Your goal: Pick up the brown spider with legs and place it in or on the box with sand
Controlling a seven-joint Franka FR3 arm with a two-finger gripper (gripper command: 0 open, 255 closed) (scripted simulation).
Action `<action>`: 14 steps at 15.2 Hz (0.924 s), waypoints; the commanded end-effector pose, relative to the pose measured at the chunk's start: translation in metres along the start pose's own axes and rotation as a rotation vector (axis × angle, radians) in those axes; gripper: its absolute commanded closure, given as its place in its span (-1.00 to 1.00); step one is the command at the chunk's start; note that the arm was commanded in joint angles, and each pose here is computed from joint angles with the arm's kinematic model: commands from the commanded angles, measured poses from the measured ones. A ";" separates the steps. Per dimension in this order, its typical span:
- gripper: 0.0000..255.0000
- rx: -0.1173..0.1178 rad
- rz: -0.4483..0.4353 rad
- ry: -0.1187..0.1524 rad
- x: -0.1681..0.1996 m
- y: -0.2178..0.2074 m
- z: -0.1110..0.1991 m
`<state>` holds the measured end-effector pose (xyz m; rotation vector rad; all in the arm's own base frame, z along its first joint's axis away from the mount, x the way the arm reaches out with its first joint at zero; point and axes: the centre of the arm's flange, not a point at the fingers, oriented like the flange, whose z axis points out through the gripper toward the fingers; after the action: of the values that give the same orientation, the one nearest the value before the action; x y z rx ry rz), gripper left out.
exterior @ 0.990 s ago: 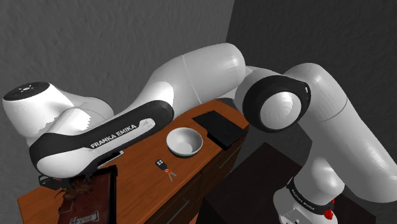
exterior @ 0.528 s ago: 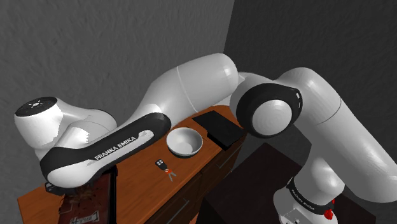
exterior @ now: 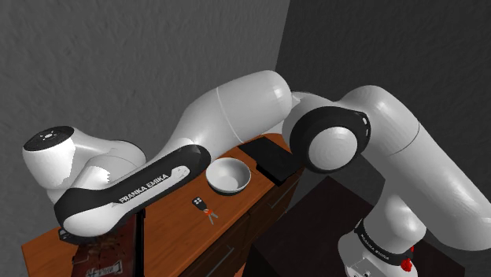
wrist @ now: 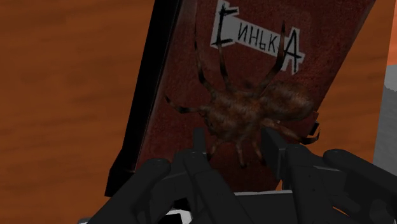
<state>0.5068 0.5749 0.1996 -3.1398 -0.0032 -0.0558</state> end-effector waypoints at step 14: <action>-1.00 0.000 0.000 0.000 0.000 0.000 -0.050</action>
<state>0.5046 0.5750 0.2481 -3.1392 -0.0031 -0.0567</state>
